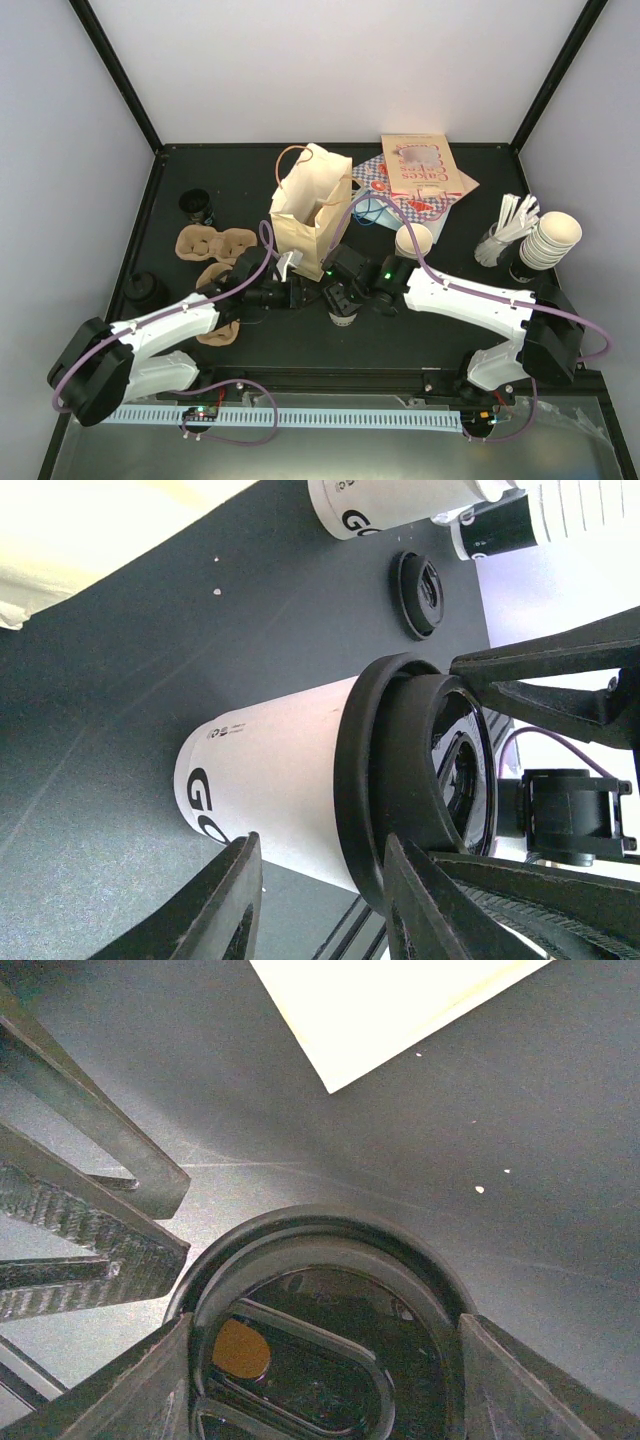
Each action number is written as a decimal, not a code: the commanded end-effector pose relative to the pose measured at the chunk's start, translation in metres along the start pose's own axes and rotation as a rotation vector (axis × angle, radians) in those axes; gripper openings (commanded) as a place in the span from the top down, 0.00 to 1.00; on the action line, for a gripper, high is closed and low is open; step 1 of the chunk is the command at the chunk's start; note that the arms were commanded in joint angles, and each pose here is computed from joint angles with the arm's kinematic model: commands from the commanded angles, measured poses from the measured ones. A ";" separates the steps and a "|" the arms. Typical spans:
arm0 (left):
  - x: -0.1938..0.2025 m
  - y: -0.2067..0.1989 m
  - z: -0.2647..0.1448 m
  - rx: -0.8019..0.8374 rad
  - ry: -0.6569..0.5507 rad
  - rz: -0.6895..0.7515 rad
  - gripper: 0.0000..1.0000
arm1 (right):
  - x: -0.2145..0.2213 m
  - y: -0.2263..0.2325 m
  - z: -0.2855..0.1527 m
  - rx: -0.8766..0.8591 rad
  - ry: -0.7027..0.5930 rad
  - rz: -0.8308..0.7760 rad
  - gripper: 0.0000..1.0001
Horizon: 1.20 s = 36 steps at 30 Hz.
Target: Pack the takeout coffee
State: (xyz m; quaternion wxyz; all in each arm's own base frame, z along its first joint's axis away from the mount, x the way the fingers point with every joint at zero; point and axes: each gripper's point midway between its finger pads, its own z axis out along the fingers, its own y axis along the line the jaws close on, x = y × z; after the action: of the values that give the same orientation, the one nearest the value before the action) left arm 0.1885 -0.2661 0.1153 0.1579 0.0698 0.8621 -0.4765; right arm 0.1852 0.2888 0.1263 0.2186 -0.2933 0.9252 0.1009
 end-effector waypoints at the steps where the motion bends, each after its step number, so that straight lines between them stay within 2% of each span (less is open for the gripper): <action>1: -0.003 -0.007 -0.003 0.012 -0.015 0.022 0.64 | 0.050 -0.003 0.025 0.014 0.182 -0.023 0.35; 26: -0.009 -0.019 -0.006 0.049 -0.034 0.043 0.60 | 0.037 0.002 0.013 -0.016 0.126 -0.024 0.34; 36: -0.008 -0.020 0.001 0.056 -0.007 0.038 0.59 | 0.023 0.004 0.002 -0.022 0.079 -0.033 0.33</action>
State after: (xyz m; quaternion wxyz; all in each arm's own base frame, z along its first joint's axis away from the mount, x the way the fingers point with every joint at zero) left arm 0.1881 -0.2667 0.1189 0.1613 0.0725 0.8590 -0.4805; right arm 0.1847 0.2887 0.1285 0.2240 -0.2963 0.9225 0.1050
